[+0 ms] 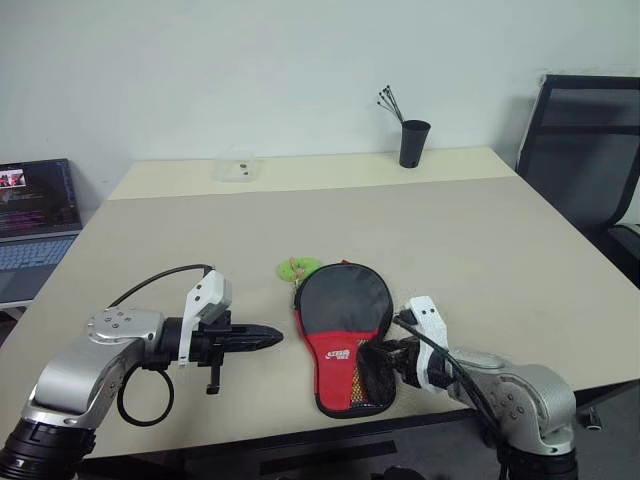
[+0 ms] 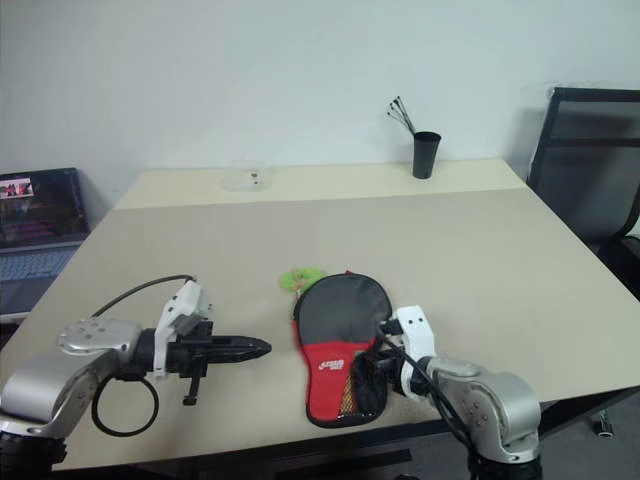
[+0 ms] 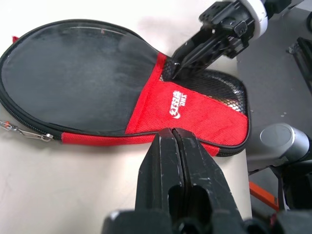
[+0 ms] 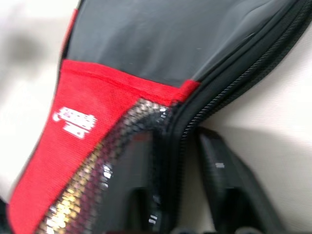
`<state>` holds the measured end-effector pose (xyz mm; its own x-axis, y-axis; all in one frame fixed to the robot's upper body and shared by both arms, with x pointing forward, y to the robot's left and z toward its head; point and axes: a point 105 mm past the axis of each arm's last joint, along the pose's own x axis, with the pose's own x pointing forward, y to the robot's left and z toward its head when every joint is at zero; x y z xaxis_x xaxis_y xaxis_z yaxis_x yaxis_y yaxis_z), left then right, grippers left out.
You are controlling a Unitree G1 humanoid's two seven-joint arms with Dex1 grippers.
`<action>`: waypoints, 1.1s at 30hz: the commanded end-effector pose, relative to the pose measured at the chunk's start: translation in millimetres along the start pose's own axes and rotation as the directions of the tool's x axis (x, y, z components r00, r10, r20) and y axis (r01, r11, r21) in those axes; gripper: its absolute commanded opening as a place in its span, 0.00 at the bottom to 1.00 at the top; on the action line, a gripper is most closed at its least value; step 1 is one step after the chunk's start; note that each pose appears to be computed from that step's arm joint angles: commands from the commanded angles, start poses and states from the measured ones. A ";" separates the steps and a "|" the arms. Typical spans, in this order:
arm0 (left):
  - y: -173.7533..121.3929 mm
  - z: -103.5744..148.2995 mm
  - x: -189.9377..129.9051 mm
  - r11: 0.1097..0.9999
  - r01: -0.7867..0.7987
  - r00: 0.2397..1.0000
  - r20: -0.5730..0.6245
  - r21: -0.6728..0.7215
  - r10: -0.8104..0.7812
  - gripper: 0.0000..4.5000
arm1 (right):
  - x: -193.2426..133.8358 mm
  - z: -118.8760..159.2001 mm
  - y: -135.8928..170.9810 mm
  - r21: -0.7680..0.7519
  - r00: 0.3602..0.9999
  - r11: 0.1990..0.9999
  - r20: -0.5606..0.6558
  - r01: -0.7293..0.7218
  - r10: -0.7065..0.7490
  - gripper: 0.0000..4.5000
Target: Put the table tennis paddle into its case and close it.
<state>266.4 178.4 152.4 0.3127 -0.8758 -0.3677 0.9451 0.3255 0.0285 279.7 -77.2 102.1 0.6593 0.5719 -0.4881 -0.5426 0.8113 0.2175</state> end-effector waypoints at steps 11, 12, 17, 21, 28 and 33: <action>34.9 10.1 3.3 0.985 -0.172 0.979 0.103 -0.014 0.173 0.00 | -7.2 64.1 42.6 -0.221 0.938 0.938 0.164 -0.267 0.306 0.99; 39.1 11.0 4.6 0.982 -0.186 0.976 0.110 -0.017 0.187 0.00 | 2.4 61.4 44.1 -0.239 0.940 0.933 0.148 -0.268 0.308 0.99; 56.0 13.4 6.4 0.964 -0.264 0.956 0.134 0.001 0.262 0.00 | 40.8 56.5 44.0 -0.310 0.952 0.925 0.138 -0.221 0.274 0.99; 73.8 9.9 4.6 0.931 -0.365 0.924 0.126 0.019 0.360 0.00 | 48.8 59.7 43.3 -0.334 0.951 0.921 0.160 -0.200 0.264 0.99; 117.1 1.2 23.0 0.870 -0.492 0.867 0.078 -0.013 0.492 0.08 | 54.2 57.5 42.9 -0.336 0.953 0.922 0.159 -0.195 0.260 1.00; 140.3 5.7 35.9 0.855 -0.516 0.853 0.064 -0.047 0.518 0.43 | 56.6 57.8 44.1 -0.342 0.952 0.919 0.157 -0.196 0.261 1.00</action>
<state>403.4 190.5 135.7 0.7473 -0.6086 -0.2668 0.6535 0.7457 0.1297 323.9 -7.9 120.6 0.5718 0.7570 -0.3163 -0.7901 0.6119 0.0361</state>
